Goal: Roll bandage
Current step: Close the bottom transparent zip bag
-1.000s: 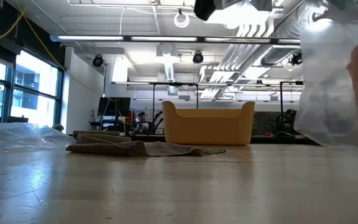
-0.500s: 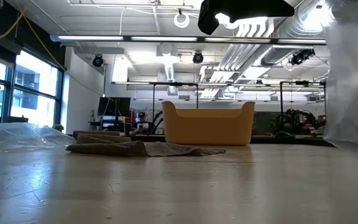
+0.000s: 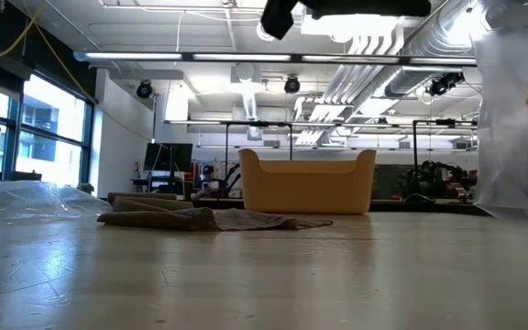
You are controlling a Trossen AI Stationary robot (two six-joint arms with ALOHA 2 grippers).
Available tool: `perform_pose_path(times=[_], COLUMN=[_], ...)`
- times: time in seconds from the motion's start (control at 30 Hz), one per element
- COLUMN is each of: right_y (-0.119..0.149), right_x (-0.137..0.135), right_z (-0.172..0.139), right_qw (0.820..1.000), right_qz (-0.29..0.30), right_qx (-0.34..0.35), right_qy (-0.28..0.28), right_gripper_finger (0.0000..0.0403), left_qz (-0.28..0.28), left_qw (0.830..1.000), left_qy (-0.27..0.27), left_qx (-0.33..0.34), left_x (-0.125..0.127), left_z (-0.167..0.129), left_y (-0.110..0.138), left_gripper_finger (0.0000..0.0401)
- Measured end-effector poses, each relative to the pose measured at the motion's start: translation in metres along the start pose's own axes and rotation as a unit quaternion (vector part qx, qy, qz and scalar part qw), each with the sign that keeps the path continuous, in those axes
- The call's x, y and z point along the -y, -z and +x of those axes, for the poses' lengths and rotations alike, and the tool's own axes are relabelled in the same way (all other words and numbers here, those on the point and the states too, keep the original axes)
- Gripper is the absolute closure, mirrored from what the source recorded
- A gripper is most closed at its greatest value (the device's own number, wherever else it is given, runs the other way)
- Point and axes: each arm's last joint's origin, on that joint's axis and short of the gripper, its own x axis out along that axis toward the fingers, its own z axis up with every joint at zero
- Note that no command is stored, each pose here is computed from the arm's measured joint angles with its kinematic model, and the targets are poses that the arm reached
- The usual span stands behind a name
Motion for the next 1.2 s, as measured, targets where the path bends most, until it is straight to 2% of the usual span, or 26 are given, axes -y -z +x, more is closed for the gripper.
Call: perform_pose_path(times=[0.17, 0.37, 0.6, 0.83, 0.9, 1.0, 1.2], right_y=[0.000, 0.000, 0.000, 0.000, -0.001, -0.002, -0.021], right_x=[0.001, 0.002, 0.002, 0.002, 0.003, 0.004, 0.008], right_z=[0.000, 0.000, 0.000, 0.000, 0.000, -0.002, -0.023], right_qw=[1.000, 1.000, 1.000, 1.000, 1.000, 0.999, 0.999], right_qz=[-0.004, -0.001, -0.005, -0.008, -0.009, -0.012, -0.009], right_qx=[0.000, 0.000, 0.001, 0.002, 0.004, -0.003, -0.011], right_qy=[0.002, 0.002, 0.005, 0.008, 0.022, 0.037, 0.044], right_gripper_finger=[0.0403, 0.0403, 0.0403, 0.0402, 0.0399, 0.0381, 0.0303], left_qz=[-0.052, -0.047, -0.022, -0.001, 0.014, 0.040, 0.082], left_qw=[0.999, 0.999, 0.998, 0.998, 0.998, 0.997, 0.995], left_qy=[-0.015, 0.011, 0.019, 0.002, -0.009, -0.027, -0.041], left_qx=[-0.006, 0.020, 0.050, 0.055, 0.061, 0.065, 0.030], left_x=[-0.009, -0.006, -0.002, -0.002, 0.001, 0.008, 0.021], left_z=[0.023, 0.031, 0.028, 0.028, 0.025, 0.021, 0.012], left_y=[0.018, 0.019, 0.012, 0.012, 0.009, 0.000, -0.020], left_gripper_finger=[0.0206, 0.0220, 0.0280, 0.0384, 0.0394, 0.0397, 0.0400])
